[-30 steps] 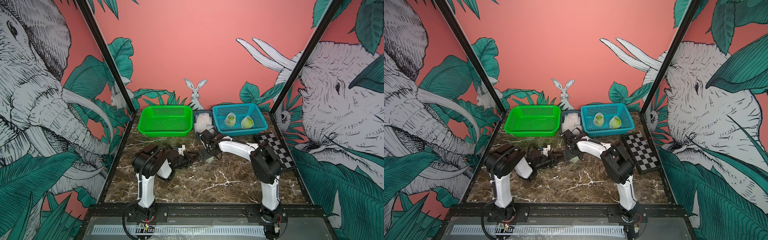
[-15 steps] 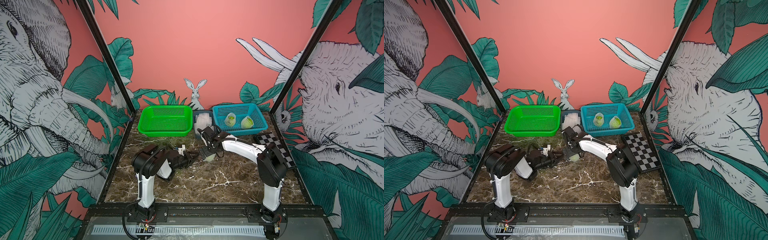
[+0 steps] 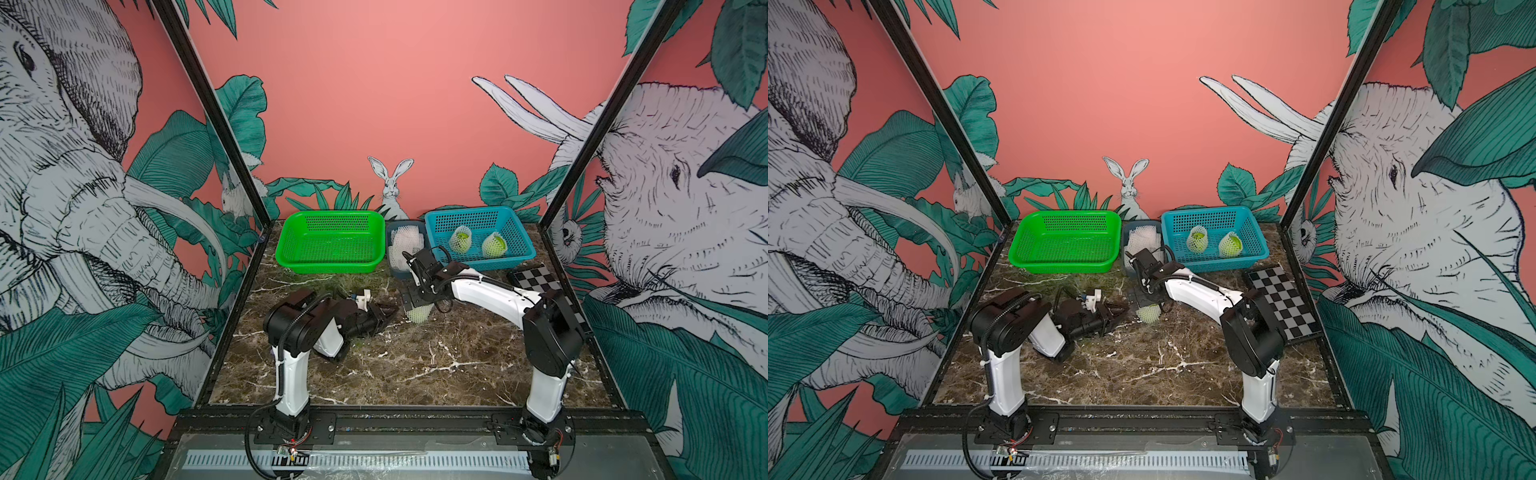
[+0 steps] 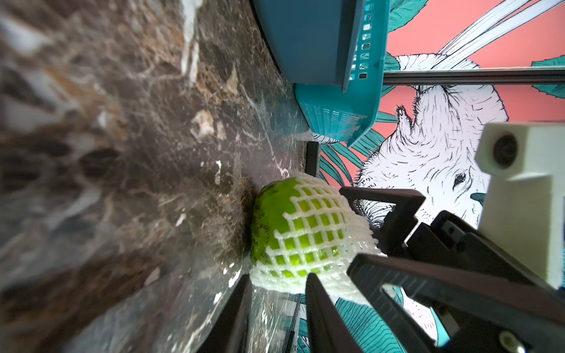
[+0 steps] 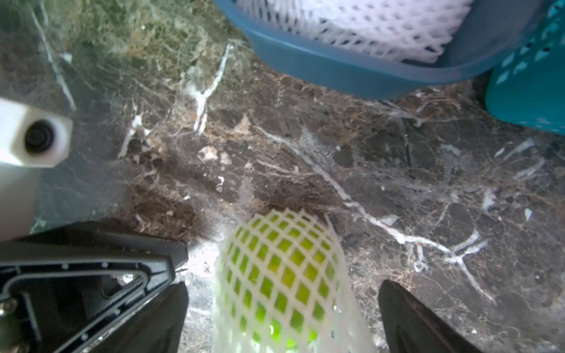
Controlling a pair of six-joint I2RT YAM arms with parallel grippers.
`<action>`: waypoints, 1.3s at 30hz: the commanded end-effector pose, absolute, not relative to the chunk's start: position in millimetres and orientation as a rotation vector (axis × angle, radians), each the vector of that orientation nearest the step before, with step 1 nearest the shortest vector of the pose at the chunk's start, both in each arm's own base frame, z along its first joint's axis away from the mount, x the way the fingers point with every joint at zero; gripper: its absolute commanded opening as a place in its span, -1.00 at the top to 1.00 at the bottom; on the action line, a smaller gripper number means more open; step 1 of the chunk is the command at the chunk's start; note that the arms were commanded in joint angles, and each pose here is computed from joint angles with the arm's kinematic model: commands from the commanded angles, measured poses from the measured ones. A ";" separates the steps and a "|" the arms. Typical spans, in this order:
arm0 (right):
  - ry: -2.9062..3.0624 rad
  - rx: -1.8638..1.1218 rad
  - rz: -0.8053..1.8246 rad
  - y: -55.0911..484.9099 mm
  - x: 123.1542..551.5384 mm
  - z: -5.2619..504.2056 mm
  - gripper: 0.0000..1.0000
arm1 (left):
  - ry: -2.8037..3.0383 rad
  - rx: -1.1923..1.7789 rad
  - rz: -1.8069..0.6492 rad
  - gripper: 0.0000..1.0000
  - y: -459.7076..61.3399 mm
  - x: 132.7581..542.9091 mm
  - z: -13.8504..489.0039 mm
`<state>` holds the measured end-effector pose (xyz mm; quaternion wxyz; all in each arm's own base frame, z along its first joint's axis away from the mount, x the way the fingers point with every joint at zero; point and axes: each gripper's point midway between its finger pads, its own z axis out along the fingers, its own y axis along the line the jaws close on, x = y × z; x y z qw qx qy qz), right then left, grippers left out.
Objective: Sleeve custard apples in foam nets
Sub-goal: Put on the foam net on the custard apple.
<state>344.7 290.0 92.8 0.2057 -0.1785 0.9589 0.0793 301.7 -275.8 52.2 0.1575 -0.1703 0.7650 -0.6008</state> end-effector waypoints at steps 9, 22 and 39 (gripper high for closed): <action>2.746 -0.430 0.197 283.8 339.5 65.7 -0.92 | 2.169 -0.458 -1.743 0.36 -276.9 299.4 57.8; 2.790 -0.491 0.117 284.0 343.7 33.7 -0.78 | 2.174 -0.465 -1.738 0.37 -275.9 298.6 55.8; 2.719 -0.526 0.211 280.4 330.2 17.8 -0.84 | 2.174 -0.468 -1.742 0.38 -276.9 299.9 55.4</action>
